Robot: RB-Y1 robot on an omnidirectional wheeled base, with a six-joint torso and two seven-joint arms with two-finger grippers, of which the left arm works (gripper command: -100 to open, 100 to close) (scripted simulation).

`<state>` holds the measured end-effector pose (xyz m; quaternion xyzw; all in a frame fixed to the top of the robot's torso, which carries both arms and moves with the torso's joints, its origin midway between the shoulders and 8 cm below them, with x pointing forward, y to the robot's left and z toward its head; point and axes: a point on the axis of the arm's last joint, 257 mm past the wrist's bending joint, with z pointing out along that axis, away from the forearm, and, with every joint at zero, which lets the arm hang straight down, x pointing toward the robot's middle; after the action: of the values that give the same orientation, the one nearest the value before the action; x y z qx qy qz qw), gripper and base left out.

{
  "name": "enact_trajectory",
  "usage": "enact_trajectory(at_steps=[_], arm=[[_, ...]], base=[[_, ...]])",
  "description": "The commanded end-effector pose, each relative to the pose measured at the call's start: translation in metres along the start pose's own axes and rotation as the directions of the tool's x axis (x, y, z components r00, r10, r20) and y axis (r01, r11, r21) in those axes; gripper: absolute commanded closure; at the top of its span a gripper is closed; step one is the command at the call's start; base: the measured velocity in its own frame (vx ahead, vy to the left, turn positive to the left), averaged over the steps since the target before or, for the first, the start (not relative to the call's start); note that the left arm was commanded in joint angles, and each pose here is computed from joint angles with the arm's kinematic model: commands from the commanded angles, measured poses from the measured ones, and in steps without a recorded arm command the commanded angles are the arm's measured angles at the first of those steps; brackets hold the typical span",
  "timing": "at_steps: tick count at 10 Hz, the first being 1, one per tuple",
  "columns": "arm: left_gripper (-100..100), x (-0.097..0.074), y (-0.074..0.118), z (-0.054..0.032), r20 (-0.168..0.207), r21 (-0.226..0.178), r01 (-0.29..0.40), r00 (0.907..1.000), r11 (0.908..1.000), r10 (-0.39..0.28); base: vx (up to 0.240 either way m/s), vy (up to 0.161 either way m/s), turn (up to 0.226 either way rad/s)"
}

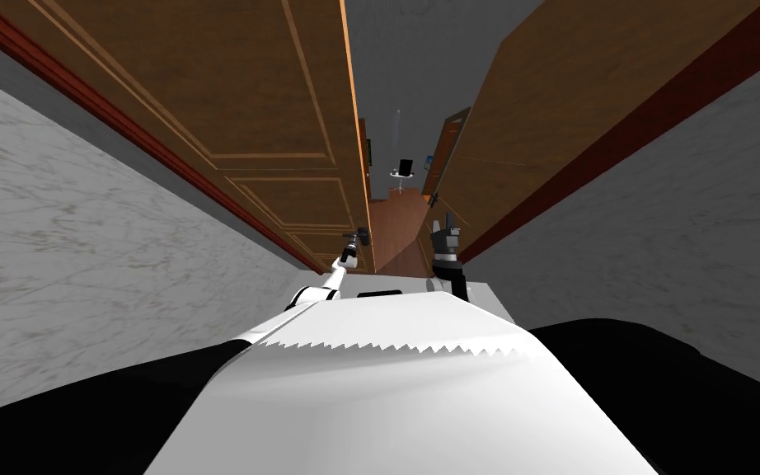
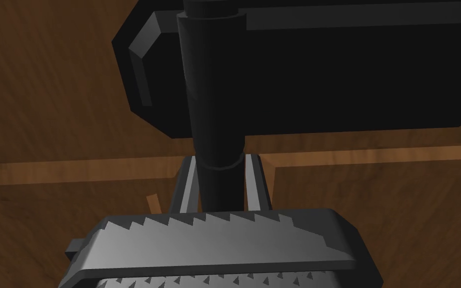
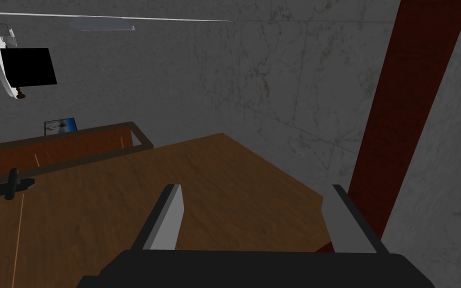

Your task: Push the door open

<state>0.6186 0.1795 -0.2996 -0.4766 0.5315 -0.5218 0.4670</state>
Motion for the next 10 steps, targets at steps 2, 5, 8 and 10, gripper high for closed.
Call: enact_trajectory(at_steps=[2,5,8,10], arm=[[100,-0.016,-0.007,0.0044,0.025,0.019,-0.005,0.9997,0.9998,0.004],[100,-0.034,-0.007,0.0029,0.056,0.018,-0.005,0.9984,0.9998,0.004],[100,-0.059,-0.006,0.0001,0.100,0.017,-0.006,0.9950,0.9998,0.004],[100,-0.072,-0.006,-0.0017,0.123,0.017,-0.006,0.9924,0.9998,0.003]], base=[[0.129,-0.055,0.028],[0.160,-0.080,0.039],[0.202,-0.128,0.066],[0.141,-0.096,0.050]])
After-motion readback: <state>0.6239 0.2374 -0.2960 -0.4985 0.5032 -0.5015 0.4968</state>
